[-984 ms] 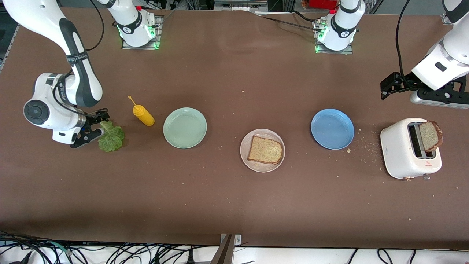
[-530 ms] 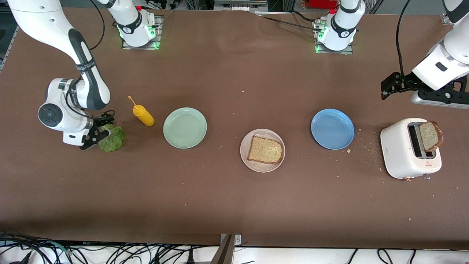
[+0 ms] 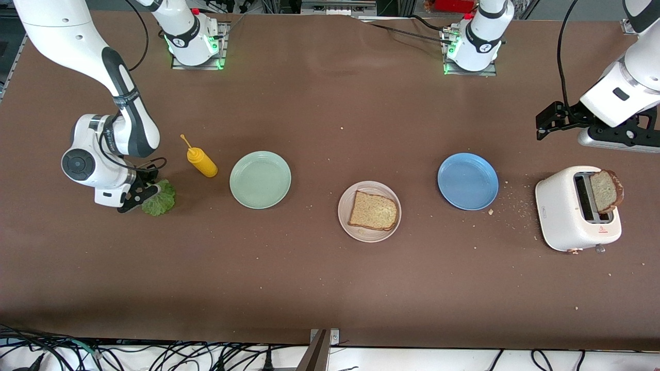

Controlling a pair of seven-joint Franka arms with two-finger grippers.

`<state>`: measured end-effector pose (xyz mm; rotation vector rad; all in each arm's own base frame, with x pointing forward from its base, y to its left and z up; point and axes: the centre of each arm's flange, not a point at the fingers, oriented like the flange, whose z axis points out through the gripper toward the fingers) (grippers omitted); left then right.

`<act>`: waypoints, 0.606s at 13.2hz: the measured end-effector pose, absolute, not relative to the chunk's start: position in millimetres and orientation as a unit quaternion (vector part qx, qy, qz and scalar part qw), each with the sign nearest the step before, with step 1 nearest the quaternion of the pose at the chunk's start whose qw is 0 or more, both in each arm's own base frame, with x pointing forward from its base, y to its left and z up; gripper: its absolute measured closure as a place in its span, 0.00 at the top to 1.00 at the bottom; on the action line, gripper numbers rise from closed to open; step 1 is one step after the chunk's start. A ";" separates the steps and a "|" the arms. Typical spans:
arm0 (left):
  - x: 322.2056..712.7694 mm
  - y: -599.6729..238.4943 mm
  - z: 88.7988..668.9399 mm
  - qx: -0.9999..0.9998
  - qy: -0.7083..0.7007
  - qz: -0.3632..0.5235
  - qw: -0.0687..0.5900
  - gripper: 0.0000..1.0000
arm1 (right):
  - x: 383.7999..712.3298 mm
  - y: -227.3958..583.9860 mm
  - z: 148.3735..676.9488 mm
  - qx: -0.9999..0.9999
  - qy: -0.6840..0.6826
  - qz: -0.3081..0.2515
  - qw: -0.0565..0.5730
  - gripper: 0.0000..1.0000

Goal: Make sandwich in beige plate with both arms
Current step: 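Lower the right gripper onto the lettuce leaf and grasp it, then carry the lettuce leaf toward the bread on the beige plate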

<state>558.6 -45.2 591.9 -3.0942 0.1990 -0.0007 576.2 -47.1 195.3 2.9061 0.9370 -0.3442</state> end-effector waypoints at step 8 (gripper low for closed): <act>558.8 -45.2 591.6 -0.998 0.064 0.000 0.020 1.00 | 617.8 10.5 388.8 0.953 0.282 -0.111 0.000 0.06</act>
